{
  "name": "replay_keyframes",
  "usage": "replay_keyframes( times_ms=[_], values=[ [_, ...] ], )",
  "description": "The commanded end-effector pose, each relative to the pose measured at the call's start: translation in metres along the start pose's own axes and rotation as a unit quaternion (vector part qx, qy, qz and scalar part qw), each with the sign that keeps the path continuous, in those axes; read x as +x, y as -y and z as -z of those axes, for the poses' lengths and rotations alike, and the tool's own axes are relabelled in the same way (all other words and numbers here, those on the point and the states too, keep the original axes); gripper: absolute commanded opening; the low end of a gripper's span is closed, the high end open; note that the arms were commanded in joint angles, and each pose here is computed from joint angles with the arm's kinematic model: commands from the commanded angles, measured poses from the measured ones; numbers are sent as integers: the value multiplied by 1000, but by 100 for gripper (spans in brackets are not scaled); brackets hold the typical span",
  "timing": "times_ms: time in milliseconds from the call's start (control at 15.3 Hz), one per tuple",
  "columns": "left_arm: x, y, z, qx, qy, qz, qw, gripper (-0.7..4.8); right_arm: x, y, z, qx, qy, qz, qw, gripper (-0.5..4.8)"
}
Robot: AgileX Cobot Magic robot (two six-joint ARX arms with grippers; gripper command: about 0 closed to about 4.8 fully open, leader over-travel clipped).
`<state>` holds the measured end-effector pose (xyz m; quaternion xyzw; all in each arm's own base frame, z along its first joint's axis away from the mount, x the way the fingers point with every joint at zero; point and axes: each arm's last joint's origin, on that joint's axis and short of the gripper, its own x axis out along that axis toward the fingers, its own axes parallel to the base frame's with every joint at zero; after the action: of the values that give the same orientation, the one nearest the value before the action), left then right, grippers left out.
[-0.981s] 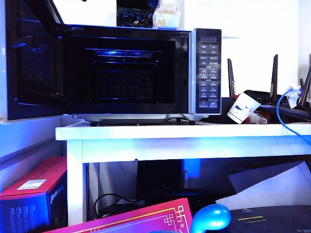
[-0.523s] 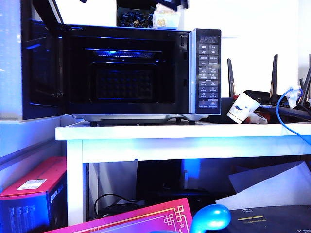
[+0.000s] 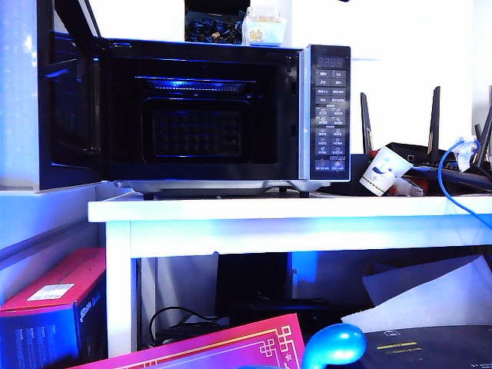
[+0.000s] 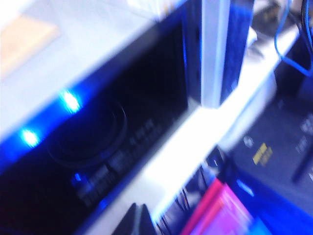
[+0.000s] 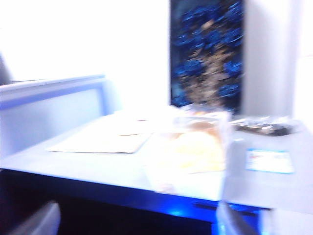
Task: Open the microwave door, place the box of snacks from the top of the microwave inside, then close the microwave door.
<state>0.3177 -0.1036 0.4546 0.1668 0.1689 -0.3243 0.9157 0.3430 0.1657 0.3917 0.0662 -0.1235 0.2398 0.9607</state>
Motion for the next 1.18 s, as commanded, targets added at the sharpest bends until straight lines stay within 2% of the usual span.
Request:
replay_keyframes(
  times_ms=[65, 262, 458, 850, 981, 1177],
  values=[
    [-3, -2, -10, 0, 45, -9, 999, -6, 7, 1, -5, -28, 21, 26, 999, 479],
    [-14, 0, -17, 13, 75, -9, 997, -6, 33, 1, -8, -28, -3, 27, 999, 479],
    [-30, 6, -22, 21, 102, 28, 994, -6, 51, 2, -10, -28, 9, 37, 999, 479],
    [-68, 15, -31, 32, 127, 12, 991, -6, 81, -1, -1, -25, 4, 41, 999, 479],
    [-73, 16, -32, 33, 130, 11, 991, -6, 88, -7, 3, -25, 11, 79, 996, 479],
    [-72, 17, -29, 28, 118, 16, 992, -6, 98, -14, 13, -31, 10, 98, 995, 479]
  ],
)
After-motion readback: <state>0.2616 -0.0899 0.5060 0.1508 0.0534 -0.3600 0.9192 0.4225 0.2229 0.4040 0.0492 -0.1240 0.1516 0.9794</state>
